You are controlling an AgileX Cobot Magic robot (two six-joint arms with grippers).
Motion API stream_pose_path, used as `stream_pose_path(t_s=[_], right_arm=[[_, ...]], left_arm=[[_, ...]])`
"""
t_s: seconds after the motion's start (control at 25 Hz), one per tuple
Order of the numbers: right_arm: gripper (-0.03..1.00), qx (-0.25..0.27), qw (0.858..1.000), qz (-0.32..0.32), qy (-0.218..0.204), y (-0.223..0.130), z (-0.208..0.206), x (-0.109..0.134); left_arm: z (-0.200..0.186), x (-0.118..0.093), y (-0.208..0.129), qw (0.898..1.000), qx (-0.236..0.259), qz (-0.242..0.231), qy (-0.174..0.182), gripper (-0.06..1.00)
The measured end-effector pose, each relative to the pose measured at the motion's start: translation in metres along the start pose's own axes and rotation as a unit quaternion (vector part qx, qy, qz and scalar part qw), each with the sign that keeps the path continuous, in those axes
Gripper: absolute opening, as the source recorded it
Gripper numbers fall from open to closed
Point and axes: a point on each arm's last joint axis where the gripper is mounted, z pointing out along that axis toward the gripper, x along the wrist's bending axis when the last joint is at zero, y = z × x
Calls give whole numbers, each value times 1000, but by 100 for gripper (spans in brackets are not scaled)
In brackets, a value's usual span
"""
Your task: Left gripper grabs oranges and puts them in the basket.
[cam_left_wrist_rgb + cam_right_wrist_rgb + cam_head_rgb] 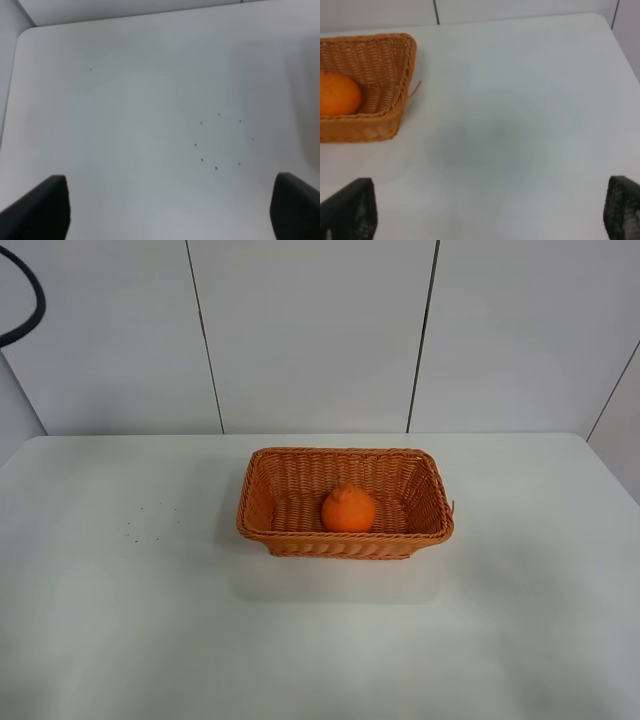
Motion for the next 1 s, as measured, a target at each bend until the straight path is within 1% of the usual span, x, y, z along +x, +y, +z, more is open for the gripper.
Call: stream_pose_path(t_s=[0.12, 0.16, 0.28, 0.4, 0.6, 0.76, 0.84, 1.0], right_arm=[[69, 0, 1000, 0, 0, 0, 0, 0], [69, 0, 1000, 0, 0, 0, 0, 0], [69, 0, 1000, 0, 0, 0, 0, 0], [69, 0, 1000, 0, 0, 0, 0, 0], [69, 0, 1000, 0, 0, 0, 0, 0], [69, 0, 1000, 0, 0, 0, 0, 0], [69, 0, 1000, 0, 0, 0, 0, 0], [69, 0, 1000, 0, 0, 0, 0, 0]], left_arm=[[-20, -4, -17, 1000, 5, -9, -7, 90], [-32, -7, -29, 1000, 0, -15, -10, 90], [-50, -11, -48, 1000, -18, -20, -6, 90], [-66, -16, -68, 999, -35, -37, -6, 90], [-77, -23, -102, 998, -43, -44, -8, 90], [-87, -30, -127, 996, -69, -48, -10, 90], [-95, -32, -139, 994, -93, -50, -7, 90], [-105, -37, -158, 992, -118, -51, -4, 90]])
